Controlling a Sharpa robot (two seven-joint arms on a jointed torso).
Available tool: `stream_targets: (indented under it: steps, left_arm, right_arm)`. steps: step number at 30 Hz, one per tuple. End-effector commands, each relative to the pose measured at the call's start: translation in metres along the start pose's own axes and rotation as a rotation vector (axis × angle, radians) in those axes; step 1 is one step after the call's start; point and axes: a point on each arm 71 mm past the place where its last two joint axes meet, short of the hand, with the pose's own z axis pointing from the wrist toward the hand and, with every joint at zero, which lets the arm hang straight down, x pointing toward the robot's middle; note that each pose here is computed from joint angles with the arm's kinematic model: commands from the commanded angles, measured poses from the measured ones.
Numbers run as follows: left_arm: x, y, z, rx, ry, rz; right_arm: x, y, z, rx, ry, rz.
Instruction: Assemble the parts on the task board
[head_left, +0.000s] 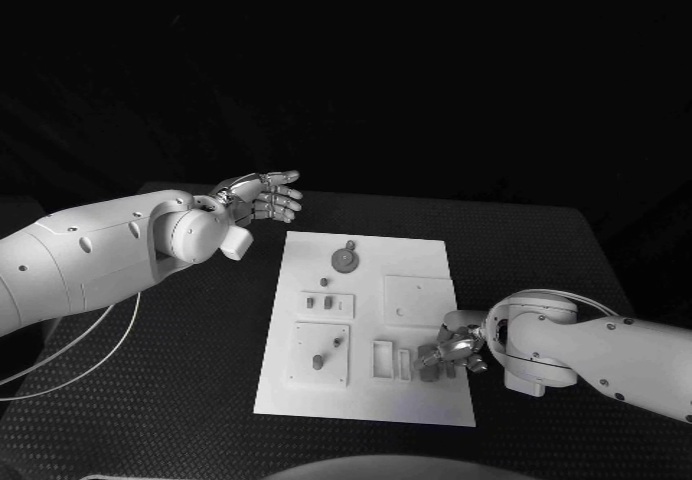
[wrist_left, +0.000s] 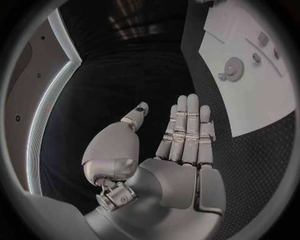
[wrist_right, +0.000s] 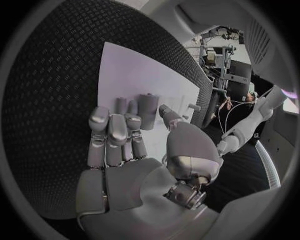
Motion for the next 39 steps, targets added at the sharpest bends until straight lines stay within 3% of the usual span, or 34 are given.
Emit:
stream_targets:
  steps: [1, 5, 39]
  left_arm:
    - [0.0021, -0.0012, -0.0001, 0.010, 0.019, 0.002]
    - [0.0023, -0.0010, -0.0003, 0.009, 0.021, 0.002]
    - [0.0005, -0.0002, -0.0013, 0.003, 0.019, 0.005]
  right_arm:
    - [0.004, 0.000, 0.005, 0.025, -0.025, -0.030]
    - [0.003, 0.001, 0.007, 0.036, -0.048, -0.040]
    - [0.008, 0.011, -0.002, -0.025, -0.047, 0.087]
